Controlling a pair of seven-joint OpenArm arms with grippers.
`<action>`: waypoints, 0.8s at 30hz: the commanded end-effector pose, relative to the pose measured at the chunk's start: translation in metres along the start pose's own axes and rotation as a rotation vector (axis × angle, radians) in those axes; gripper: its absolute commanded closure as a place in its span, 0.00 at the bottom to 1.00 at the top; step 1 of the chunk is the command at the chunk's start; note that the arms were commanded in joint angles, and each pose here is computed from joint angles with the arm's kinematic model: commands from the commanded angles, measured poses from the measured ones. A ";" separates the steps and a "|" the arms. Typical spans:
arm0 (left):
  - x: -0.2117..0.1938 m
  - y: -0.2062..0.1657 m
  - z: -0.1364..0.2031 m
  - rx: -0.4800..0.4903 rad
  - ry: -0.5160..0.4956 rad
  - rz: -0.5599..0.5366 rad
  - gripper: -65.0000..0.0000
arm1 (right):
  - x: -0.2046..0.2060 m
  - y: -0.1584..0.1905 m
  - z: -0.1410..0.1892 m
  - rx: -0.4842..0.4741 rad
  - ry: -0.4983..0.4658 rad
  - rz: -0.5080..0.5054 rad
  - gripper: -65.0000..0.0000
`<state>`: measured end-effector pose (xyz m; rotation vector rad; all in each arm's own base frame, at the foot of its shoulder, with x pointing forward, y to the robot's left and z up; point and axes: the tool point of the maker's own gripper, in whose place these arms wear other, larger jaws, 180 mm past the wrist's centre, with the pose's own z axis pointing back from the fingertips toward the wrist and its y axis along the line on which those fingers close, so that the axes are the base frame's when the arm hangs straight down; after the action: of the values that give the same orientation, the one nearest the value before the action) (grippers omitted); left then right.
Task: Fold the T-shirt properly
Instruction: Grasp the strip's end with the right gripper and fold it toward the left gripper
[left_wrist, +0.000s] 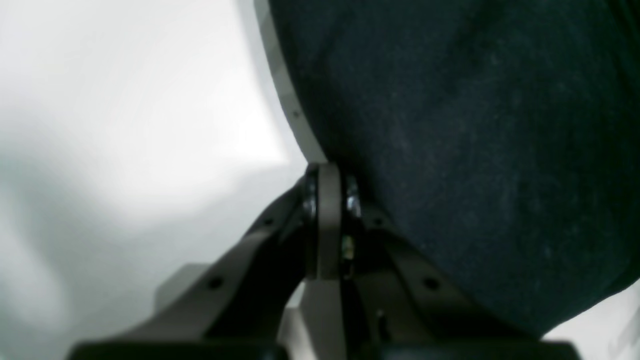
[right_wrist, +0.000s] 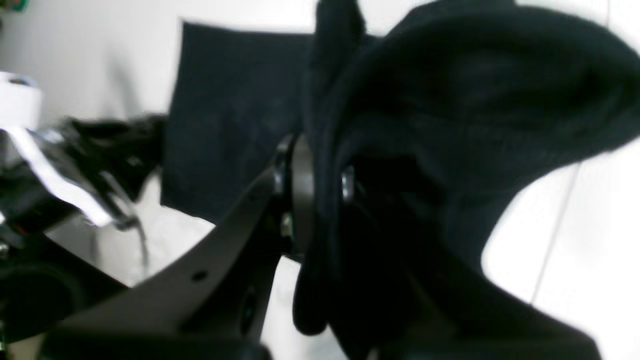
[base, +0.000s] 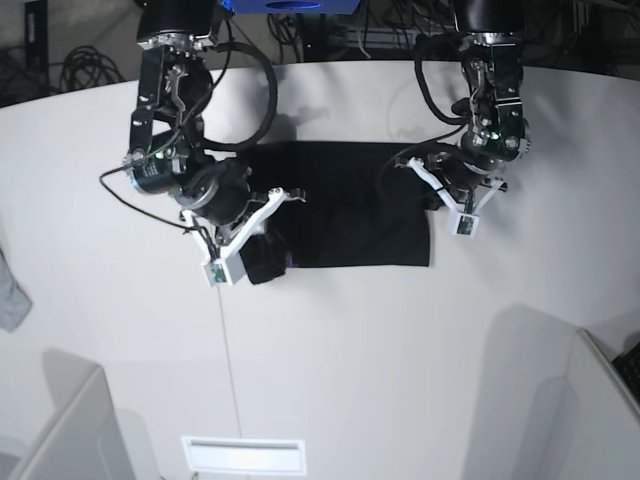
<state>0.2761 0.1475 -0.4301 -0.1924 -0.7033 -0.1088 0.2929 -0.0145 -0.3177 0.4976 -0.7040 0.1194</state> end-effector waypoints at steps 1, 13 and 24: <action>0.002 0.000 0.002 -0.002 0.002 -0.013 1.00 | 0.014 0.012 0.004 0.036 -0.055 0.015 1.00; -0.004 -0.002 0.002 -0.005 0.016 -0.011 1.00 | 0.009 0.078 -0.014 0.121 -0.062 -0.043 1.00; -0.011 -0.002 0.003 -0.005 0.028 -0.009 1.00 | -0.007 0.081 -0.041 0.118 -0.021 -0.062 1.00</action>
<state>0.2691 0.1456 -0.4324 -0.2032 -0.7006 -0.1034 0.2823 0.0705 -0.3315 0.6022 -0.6591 0.0983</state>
